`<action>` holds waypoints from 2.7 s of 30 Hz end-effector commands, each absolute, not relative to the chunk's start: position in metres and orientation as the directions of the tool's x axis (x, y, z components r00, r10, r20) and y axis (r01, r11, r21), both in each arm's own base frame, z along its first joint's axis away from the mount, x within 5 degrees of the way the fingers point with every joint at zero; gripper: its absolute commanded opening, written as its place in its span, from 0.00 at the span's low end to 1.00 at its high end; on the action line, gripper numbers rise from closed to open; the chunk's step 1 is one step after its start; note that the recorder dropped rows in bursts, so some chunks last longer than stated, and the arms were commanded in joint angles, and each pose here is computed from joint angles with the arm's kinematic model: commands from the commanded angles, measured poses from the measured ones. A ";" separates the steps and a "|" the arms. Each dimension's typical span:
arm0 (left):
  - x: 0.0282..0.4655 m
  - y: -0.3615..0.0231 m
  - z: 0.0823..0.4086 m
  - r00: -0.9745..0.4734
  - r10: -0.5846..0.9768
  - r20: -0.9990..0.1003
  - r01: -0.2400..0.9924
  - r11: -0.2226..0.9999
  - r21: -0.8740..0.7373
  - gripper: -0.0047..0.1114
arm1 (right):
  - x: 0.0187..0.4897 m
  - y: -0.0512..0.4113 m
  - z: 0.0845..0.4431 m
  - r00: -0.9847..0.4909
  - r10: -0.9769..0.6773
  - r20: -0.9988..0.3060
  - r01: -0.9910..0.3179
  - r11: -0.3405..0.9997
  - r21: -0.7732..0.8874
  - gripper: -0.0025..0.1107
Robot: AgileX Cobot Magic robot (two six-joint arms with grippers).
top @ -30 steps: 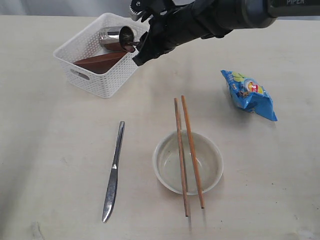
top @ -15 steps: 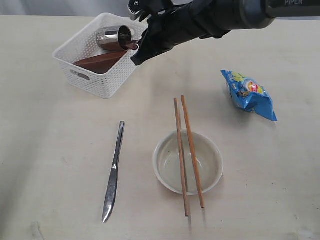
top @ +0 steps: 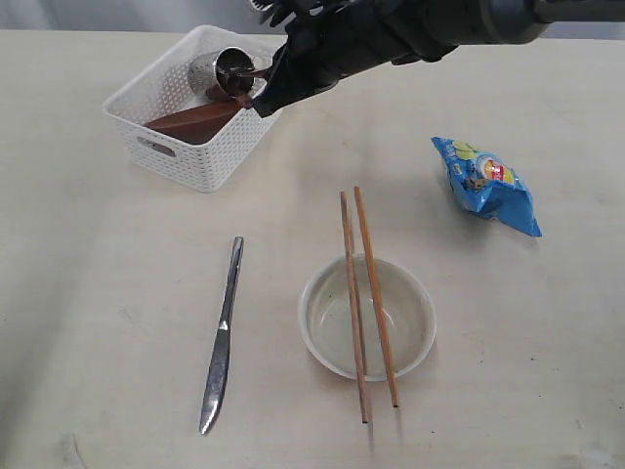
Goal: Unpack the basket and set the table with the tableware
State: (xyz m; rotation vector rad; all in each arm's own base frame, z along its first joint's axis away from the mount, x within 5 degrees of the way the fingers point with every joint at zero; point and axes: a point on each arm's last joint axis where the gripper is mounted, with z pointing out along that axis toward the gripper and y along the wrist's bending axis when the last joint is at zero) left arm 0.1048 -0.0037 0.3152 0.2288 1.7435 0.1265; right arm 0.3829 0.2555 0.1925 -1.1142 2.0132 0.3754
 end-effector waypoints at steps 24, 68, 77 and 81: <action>0.104 -0.003 0.316 -0.155 0.219 -0.963 0.073 0.975 0.209 0.04 | 0.362 0.237 0.249 -0.347 -0.612 -0.711 -0.797 0.591 -0.120 0.02; 0.104 -0.012 0.354 -0.315 0.299 -0.901 0.229 0.945 0.234 0.04 | 0.183 0.235 0.357 -0.309 -0.813 -0.493 -0.896 0.423 -0.135 0.02; 0.122 -0.058 0.364 -0.233 0.558 -0.796 0.792 0.584 0.178 0.04 | 0.168 0.239 0.358 -0.281 -0.820 -0.499 -0.946 0.324 0.001 0.02; 0.140 -0.064 0.350 -0.282 0.579 -0.765 0.853 0.516 0.076 0.04 | 0.168 0.242 0.359 -0.230 -0.820 -0.525 -0.960 0.279 -0.015 0.02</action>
